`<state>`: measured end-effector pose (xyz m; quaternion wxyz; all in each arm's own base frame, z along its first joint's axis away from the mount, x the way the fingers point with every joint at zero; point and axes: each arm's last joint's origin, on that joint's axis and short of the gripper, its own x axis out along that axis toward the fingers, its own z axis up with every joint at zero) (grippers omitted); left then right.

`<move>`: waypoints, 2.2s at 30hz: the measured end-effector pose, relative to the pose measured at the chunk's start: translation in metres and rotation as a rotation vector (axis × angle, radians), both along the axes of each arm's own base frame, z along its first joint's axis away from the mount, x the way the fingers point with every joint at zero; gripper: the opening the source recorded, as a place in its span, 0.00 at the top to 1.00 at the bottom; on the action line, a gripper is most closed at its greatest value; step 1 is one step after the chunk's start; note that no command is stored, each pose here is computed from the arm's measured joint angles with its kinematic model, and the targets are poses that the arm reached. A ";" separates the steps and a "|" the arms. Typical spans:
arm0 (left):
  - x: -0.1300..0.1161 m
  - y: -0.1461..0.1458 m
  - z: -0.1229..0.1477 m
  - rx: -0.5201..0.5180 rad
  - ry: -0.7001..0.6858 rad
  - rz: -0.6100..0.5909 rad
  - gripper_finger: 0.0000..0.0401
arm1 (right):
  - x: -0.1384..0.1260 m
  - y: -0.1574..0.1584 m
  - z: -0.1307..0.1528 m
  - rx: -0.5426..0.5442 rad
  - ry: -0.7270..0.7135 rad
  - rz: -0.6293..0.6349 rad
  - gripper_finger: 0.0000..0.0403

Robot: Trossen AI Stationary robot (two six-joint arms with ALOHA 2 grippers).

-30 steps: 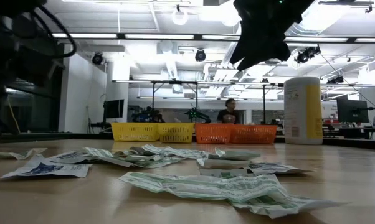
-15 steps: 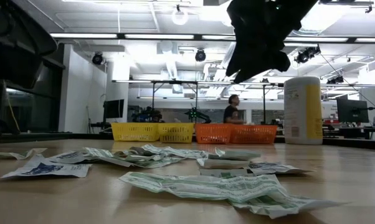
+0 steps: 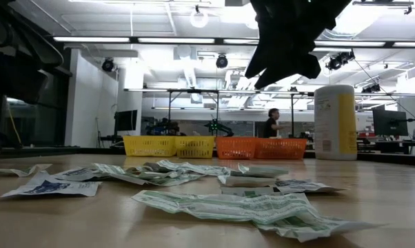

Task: Pick & Place First Aid Supplies
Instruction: Put the green pad into the right orange bin

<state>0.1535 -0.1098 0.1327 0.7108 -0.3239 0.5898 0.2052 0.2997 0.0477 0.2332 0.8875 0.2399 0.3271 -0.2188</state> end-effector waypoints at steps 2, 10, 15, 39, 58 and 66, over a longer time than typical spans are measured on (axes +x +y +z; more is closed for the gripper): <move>0.000 0.000 -0.001 0.007 0.004 0.001 0.62 | 0.000 0.002 0.000 0.008 -0.003 -0.006 0.60; 0.000 0.001 -0.001 0.019 -0.002 0.022 0.62 | -0.002 0.011 0.000 0.011 -0.004 0.018 0.60; -0.001 0.002 -0.002 0.032 -0.005 0.033 0.69 | -0.003 0.015 0.000 0.013 -0.010 0.011 0.60; 0.007 0.003 0.026 0.177 -0.154 -0.057 1.00 | -0.004 0.019 0.001 -0.019 -0.021 -0.007 0.60; 0.017 0.004 0.076 0.352 -0.411 -0.131 1.00 | 0.025 0.027 0.008 -0.030 -0.287 0.056 0.60; 0.030 0.000 0.112 0.521 -0.569 -0.176 1.00 | 0.043 0.032 0.001 -0.116 -0.385 0.130 0.60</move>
